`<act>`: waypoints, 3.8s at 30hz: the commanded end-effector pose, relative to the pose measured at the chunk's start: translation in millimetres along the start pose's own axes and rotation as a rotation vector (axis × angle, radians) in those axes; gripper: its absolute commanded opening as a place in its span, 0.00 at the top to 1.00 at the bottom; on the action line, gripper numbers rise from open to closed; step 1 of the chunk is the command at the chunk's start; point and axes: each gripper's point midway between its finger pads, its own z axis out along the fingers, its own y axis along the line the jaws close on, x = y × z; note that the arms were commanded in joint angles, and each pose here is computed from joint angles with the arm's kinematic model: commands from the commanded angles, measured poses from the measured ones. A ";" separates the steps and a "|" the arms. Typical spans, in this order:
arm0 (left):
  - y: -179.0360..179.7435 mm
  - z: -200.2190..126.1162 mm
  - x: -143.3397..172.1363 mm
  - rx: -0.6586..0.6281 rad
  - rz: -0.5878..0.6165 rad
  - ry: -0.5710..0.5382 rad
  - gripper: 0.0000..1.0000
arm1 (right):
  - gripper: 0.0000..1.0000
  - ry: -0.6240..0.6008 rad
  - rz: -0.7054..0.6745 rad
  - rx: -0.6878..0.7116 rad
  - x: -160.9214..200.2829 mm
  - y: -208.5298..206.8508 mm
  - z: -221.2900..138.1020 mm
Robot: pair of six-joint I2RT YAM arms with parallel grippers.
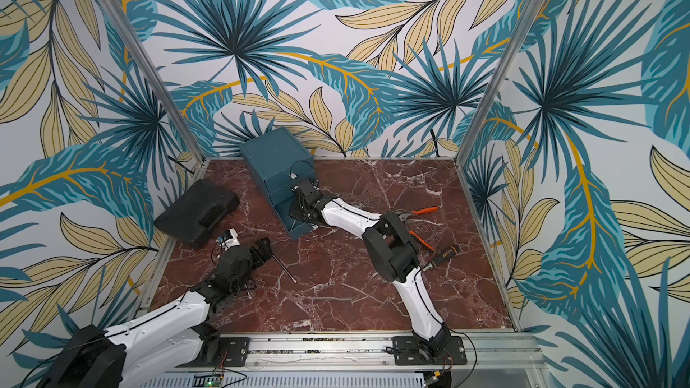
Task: Please place the pencils in the drawer according to their color
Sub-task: Place the pencil in the drawer, then pick up the pencil from the center of the board.
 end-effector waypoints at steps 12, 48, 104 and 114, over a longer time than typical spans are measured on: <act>17.9 -15.8 -1.5 -0.137 0.035 0.070 0.00 | 0.64 -0.031 -0.107 -0.051 -11.7 19.1 -28.9; 93.7 -66.6 23.9 -0.456 0.022 0.402 0.18 | 0.01 -0.317 -0.264 0.349 -26.5 -88.4 -166.4; 98.5 -23.8 59.4 -0.595 0.035 0.704 1.00 | 0.01 -0.337 -0.252 0.312 -14.5 -100.5 -179.6; 91.6 -24.8 45.6 -0.553 0.068 0.652 1.00 | 0.01 -0.343 -0.247 0.325 -14.0 -104.6 -181.4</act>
